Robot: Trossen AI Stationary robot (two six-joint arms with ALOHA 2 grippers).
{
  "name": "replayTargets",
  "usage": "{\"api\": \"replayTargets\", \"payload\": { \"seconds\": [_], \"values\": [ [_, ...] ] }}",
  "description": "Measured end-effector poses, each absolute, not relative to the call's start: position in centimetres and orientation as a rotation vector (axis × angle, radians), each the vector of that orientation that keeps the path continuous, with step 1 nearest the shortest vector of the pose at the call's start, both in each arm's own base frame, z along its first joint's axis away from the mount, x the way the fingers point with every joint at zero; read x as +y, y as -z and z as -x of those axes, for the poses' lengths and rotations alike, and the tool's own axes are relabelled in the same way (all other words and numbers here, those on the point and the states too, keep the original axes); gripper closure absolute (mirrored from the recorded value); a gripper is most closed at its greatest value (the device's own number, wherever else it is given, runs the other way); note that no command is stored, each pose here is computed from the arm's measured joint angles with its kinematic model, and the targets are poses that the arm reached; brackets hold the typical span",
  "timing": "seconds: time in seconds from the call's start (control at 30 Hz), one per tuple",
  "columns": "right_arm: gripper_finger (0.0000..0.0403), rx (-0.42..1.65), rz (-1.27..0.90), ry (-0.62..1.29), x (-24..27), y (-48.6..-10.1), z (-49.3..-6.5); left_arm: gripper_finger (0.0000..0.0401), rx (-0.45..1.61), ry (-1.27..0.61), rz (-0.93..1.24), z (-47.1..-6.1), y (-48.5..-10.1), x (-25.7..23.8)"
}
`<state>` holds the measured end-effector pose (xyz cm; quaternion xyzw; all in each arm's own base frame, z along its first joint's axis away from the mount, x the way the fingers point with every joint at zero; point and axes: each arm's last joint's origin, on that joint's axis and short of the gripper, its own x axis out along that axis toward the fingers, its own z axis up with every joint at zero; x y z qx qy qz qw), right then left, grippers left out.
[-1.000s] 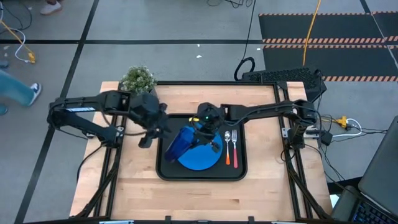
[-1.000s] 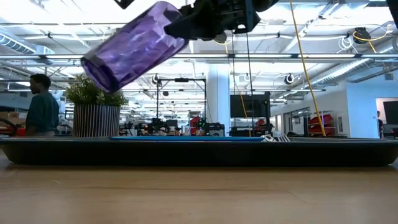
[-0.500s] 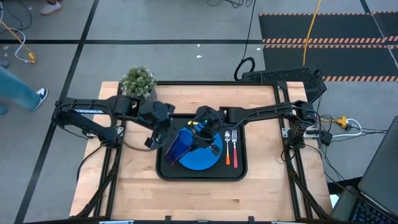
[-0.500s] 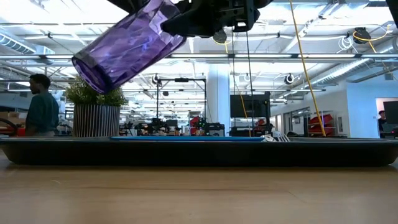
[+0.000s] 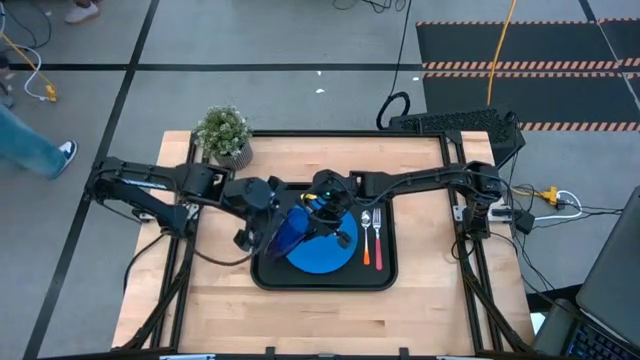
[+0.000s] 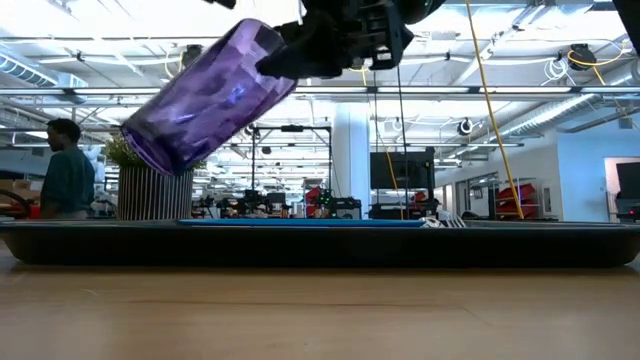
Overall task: Pick and place plate/cup/fork/spoon on tray
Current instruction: Put the violet cup on the black tray to the upper left of the blue plate
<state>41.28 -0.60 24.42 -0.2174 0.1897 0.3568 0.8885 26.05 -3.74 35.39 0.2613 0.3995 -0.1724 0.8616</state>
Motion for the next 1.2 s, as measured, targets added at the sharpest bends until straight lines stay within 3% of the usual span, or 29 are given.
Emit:
{"api": "replayTargets", "payload": {
  "seconds": [0.5,0.83,1.2],
  "values": [
    [0.0403,0.392,0.438,-0.755,0.4,-24.1,-41.5,0.0278,0.958,0.412,-0.527,-28.2,-32.8,-3.9],
    [0.0402,0.39,0.446,-0.758,0.4,-24.1,-41.5,0.0387,0.975,0.446,-0.436,-28.0,-32.7,-3.0],
    [0.0365,0.363,0.485,-0.706,0.3,-24.4,-41.8,0.04,1.033,0.44,-0.429,-27.2,-32.7,-2.8]
  ]
}}
